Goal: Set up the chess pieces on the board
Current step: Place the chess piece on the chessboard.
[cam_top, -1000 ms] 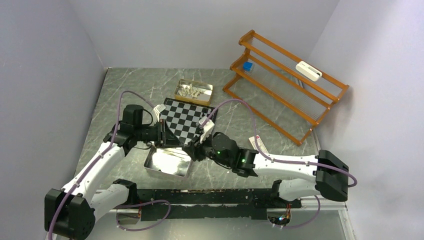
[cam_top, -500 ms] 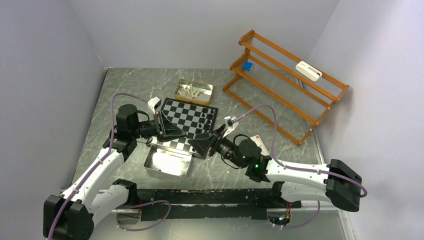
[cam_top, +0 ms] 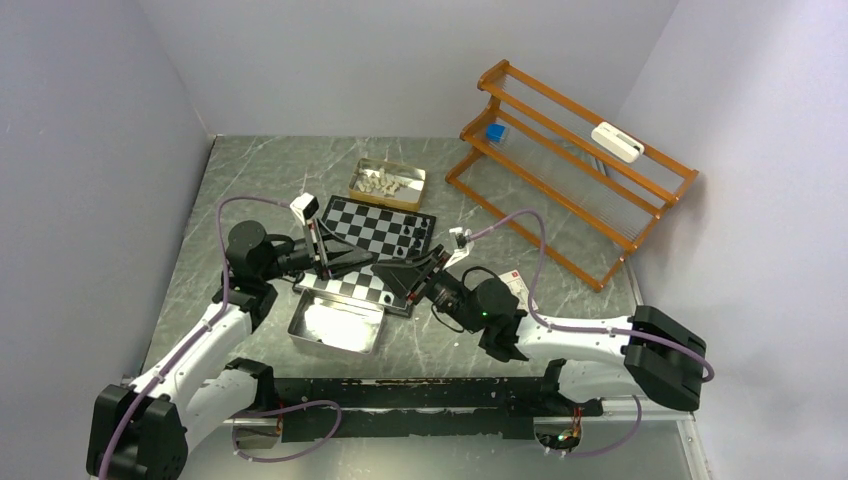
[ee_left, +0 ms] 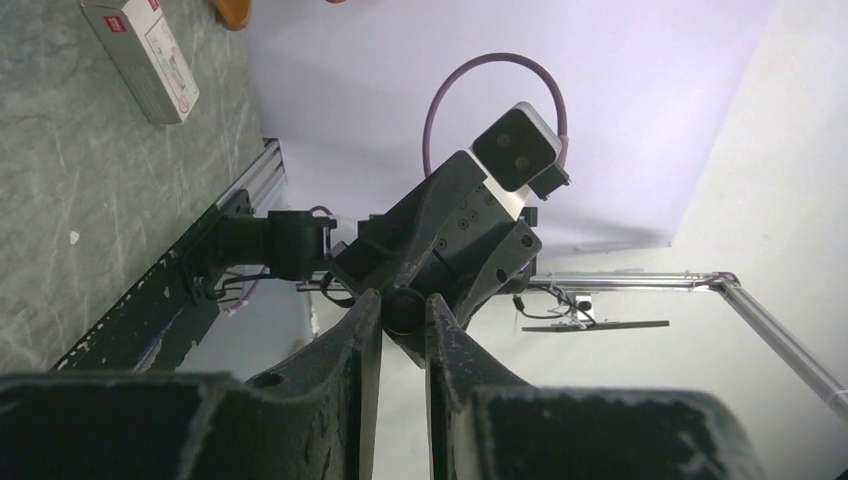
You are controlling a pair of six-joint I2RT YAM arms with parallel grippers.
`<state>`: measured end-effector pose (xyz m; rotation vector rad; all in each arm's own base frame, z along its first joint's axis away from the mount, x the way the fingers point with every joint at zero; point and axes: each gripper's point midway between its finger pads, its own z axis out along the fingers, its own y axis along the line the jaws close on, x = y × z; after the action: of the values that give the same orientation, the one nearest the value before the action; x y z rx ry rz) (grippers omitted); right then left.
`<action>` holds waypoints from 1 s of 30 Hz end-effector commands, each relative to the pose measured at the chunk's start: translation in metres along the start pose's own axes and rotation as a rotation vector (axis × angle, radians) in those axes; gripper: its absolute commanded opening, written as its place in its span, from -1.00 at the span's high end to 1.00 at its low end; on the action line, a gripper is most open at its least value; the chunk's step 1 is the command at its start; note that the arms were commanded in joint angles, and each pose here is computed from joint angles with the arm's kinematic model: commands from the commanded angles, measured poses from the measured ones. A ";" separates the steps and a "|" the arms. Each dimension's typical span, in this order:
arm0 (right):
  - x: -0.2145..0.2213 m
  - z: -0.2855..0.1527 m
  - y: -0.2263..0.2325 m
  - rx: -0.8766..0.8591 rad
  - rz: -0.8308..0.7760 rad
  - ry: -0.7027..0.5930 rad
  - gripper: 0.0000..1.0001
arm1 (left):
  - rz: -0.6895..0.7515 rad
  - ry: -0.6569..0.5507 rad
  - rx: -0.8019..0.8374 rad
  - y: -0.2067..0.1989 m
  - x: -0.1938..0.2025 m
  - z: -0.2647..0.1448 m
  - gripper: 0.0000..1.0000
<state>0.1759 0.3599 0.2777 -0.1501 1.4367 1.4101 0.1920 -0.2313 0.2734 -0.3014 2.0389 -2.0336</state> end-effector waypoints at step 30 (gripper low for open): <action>-0.034 0.000 -0.047 0.195 -0.105 0.028 0.85 | 0.308 -0.143 -0.367 0.032 -0.038 -0.009 -0.35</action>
<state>0.2043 0.3427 0.2739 -0.0880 1.4847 1.3075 0.2141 -0.2260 0.2594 -0.3211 2.0915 -1.7731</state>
